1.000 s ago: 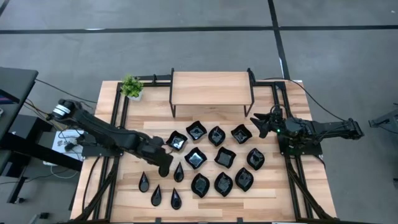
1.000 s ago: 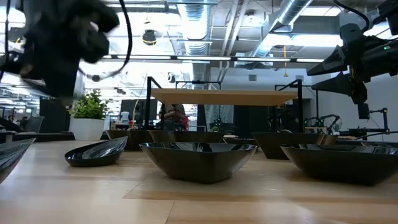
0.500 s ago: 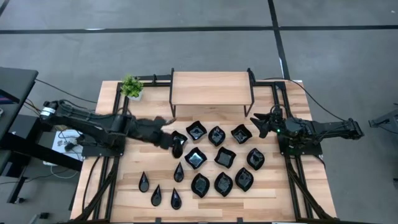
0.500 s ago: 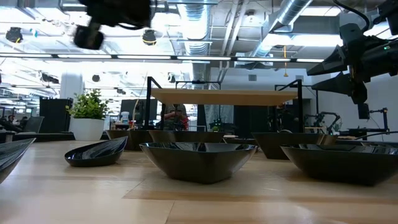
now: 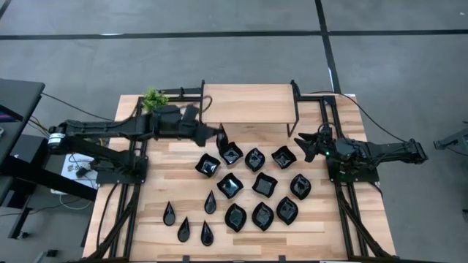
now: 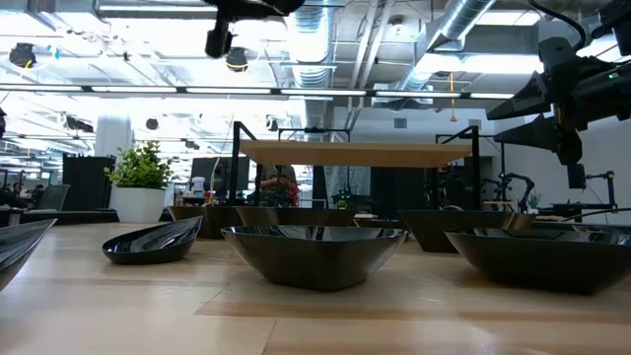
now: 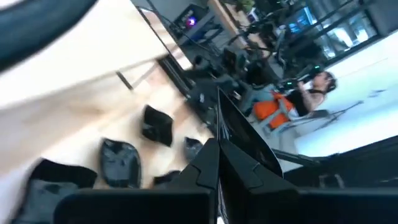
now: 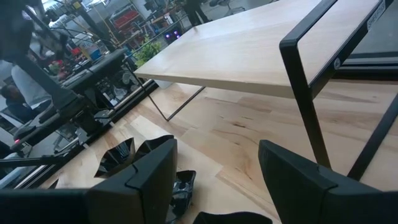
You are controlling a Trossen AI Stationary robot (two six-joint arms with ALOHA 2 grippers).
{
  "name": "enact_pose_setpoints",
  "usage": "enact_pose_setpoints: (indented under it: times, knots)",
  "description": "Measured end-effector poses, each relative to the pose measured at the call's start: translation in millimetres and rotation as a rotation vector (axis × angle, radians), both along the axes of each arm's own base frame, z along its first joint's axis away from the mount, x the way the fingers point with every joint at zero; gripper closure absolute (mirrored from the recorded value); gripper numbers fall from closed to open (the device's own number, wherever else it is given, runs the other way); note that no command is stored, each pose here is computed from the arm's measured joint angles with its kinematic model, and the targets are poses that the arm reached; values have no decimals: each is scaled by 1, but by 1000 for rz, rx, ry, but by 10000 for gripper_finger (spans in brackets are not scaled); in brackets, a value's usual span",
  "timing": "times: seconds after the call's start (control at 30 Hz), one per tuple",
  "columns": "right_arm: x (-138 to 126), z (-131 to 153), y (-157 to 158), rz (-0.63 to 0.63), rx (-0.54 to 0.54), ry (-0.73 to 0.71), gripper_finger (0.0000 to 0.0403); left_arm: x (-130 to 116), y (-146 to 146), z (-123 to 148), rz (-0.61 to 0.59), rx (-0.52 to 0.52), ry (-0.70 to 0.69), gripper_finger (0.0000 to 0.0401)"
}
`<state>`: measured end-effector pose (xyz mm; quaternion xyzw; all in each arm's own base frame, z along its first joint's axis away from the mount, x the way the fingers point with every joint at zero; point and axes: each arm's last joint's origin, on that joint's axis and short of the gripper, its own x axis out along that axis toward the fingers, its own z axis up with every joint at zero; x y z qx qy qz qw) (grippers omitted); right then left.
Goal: Pick & Place Mini shaped plates
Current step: Put the drop shaped plate on the shelf
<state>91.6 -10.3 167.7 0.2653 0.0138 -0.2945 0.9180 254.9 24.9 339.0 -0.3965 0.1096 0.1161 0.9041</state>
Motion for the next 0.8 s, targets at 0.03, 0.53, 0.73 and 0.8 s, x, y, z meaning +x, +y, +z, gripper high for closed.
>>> enact_pose_setpoints:
  times: [0.03,0.53,0.73,0.8]
  knots:
    - [0,0,0,0,0,0,182,1,4,6,8,18,1,398]
    - [0,0,0,0,0,1,182,32,56,42,113,111,240,398]
    - [0,0,0,0,0,0,182,44,82,54,153,158,273,398]
    - [0,0,0,0,0,1,182,45,91,56,170,163,292,398]
